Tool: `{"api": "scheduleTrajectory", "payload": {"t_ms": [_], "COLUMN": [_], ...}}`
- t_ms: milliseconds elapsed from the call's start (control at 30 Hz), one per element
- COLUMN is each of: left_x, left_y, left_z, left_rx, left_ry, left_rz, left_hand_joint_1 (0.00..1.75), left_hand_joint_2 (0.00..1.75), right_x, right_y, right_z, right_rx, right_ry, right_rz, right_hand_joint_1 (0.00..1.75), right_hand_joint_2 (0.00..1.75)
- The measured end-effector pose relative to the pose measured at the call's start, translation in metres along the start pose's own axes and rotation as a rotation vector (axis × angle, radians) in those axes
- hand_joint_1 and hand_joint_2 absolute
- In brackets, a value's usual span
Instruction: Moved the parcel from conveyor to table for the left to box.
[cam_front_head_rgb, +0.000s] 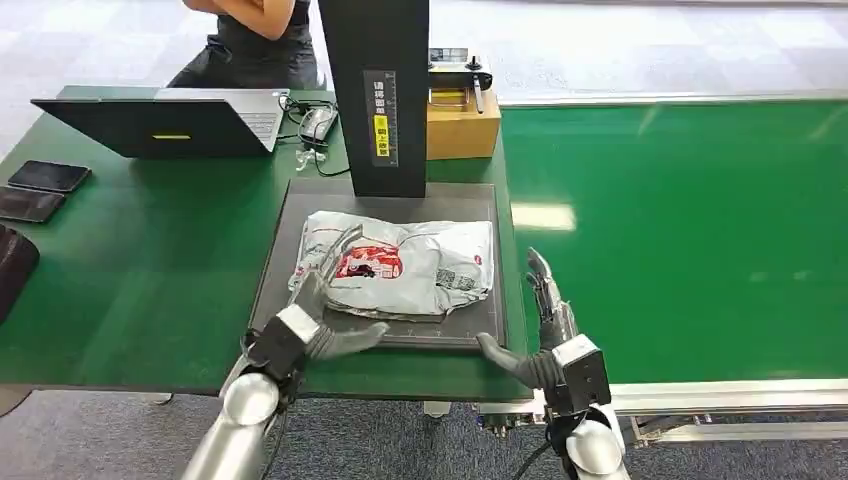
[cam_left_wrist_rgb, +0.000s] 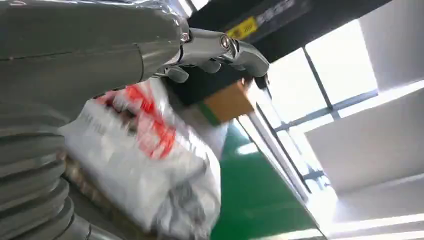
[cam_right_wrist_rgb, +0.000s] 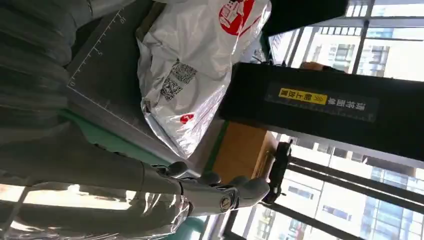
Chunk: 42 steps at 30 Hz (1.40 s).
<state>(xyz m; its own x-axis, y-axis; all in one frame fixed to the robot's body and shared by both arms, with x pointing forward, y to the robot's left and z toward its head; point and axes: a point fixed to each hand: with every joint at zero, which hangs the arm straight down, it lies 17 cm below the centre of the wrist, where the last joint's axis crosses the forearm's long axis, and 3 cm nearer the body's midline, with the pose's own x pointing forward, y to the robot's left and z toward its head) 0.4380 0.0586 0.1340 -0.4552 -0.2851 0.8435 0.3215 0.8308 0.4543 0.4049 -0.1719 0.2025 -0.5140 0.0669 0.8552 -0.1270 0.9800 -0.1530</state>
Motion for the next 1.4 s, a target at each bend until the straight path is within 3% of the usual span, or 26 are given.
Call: {"api": "scheduleTrajectory", "payload": {"t_ms": [133, 333, 600, 700, 800, 1133, 1400], "left_x": [0.003, 0.001, -0.020, -0.038, -0.072, -0.089, -0.131], "left_y": [0.015, 0.014, 0.022, 0.014, 0.002, -0.007, -0.012], "left_z": [-0.035, -0.047, -0.083, -0.093, -0.085, -0.078, -0.036], "left_rx": [-0.002, -0.024, -0.083, -0.174, -0.308, -0.394, -0.563], "left_ry": [-0.011, -0.009, 0.073, 0.162, 0.334, 0.404, 0.651], "left_rz": [-0.178, -0.231, -0.536, -0.615, -0.666, -0.699, -0.703], "left_hand_joint_1": [0.00, 0.00, 0.00, 0.00, 0.00, 0.00, 0.00], "left_hand_joint_2": [1.75, 1.75, 1.75, 1.75, 1.75, 1.75, 1.75], "right_x": [-0.001, -0.002, -0.001, -0.002, -0.005, -0.006, -0.010], "right_y": [0.001, -0.002, 0.010, 0.011, 0.012, 0.012, 0.009], "right_z": [0.000, 0.000, -0.006, -0.005, -0.004, -0.004, -0.001], "right_rx": [0.004, 0.000, 0.053, 0.056, 0.058, 0.055, 0.039], "right_ry": [0.009, 0.014, 0.005, 0.007, 0.011, 0.013, 0.025], "right_rz": [-0.021, -0.025, -0.004, 0.013, 0.049, 0.054, 0.061], "right_hand_joint_1": [0.00, 0.00, 0.00, 0.00, 0.00, 0.00, 0.00], "right_hand_joint_2": [1.75, 1.75, 1.75, 1.75, 1.75, 1.75, 1.75]}}
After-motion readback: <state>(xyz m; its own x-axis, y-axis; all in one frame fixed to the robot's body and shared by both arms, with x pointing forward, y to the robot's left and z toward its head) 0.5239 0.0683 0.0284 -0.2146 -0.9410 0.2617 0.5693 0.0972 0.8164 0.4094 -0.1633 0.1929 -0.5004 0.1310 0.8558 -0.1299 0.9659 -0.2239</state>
